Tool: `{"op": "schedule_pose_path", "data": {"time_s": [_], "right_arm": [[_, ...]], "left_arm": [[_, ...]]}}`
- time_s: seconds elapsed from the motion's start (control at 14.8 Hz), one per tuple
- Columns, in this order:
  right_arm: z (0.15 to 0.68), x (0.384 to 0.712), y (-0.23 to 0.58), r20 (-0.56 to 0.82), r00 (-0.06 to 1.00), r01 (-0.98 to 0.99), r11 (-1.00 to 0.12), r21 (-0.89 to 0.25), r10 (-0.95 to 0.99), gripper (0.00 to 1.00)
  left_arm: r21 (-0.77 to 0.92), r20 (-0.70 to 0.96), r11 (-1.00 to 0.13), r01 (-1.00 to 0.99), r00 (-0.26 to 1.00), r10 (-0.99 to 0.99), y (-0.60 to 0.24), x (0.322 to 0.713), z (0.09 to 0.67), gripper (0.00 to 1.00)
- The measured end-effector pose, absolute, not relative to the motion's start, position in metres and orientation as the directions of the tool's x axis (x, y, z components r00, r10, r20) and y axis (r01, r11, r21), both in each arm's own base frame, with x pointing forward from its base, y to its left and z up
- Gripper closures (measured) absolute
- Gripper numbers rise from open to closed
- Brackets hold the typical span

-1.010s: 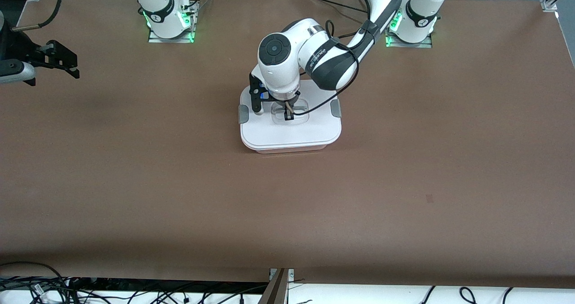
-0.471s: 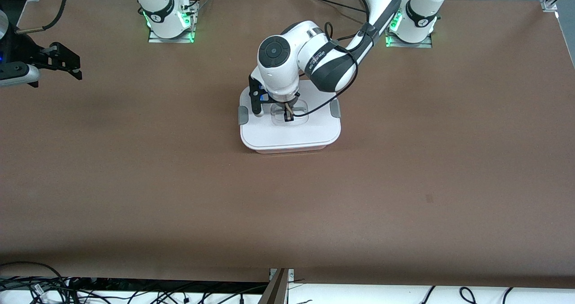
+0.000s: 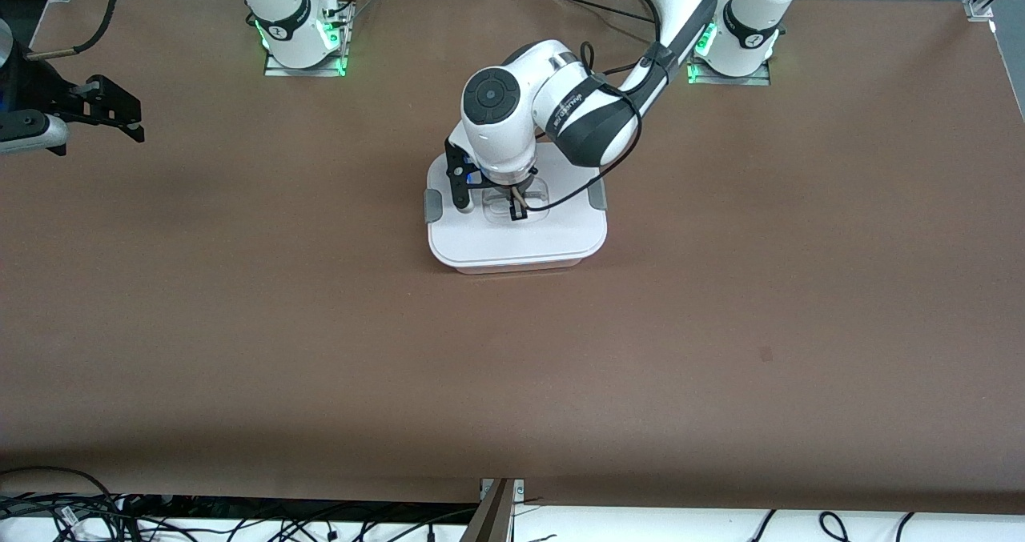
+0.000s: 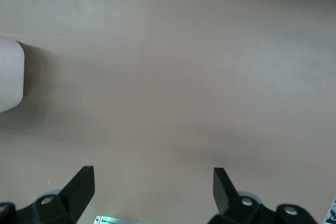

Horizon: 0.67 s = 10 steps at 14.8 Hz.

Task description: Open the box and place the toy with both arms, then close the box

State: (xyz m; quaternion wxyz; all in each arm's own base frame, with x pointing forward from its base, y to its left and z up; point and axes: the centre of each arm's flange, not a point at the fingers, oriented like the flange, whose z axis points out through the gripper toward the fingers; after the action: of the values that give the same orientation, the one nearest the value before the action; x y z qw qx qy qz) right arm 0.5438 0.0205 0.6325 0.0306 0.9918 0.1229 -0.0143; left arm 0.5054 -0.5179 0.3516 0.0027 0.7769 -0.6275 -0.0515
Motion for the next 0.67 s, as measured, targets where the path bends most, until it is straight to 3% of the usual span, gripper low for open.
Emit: {"op": "schedule_pose_path", "data": {"time_s": [0.27, 0.4, 0.47, 0.67], "right_arm": [[0.633, 0.544, 0.019, -0.038, 0.969, 0.244, -0.967, 0.070, 0.242, 0.00], [0.633, 0.544, 0.019, -0.039, 0.969, 0.244, -0.967, 0.074, 0.242, 0.00], [0.633, 0.544, 0.019, -0.039, 0.969, 0.244, -0.967, 0.075, 0.242, 0.00], [0.633, 0.544, 0.018, -0.040, 0.969, 0.245, -0.966, 0.082, 0.243, 0.00]], "left_arm": [[0.097, -0.069, -0.299, -0.949, 0.293, -0.953, -0.487, 0.539, 0.385, 0.26], [0.092, -0.066, -0.395, -0.914, 0.391, -0.918, -0.463, 0.561, 0.401, 0.06], [0.087, -0.063, -0.440, -0.894, 0.436, -0.898, -0.446, 0.575, 0.406, 0.00], [0.087, -0.083, -0.568, -0.818, 0.562, -0.823, -0.363, 0.627, 0.413, 0.00]]}}
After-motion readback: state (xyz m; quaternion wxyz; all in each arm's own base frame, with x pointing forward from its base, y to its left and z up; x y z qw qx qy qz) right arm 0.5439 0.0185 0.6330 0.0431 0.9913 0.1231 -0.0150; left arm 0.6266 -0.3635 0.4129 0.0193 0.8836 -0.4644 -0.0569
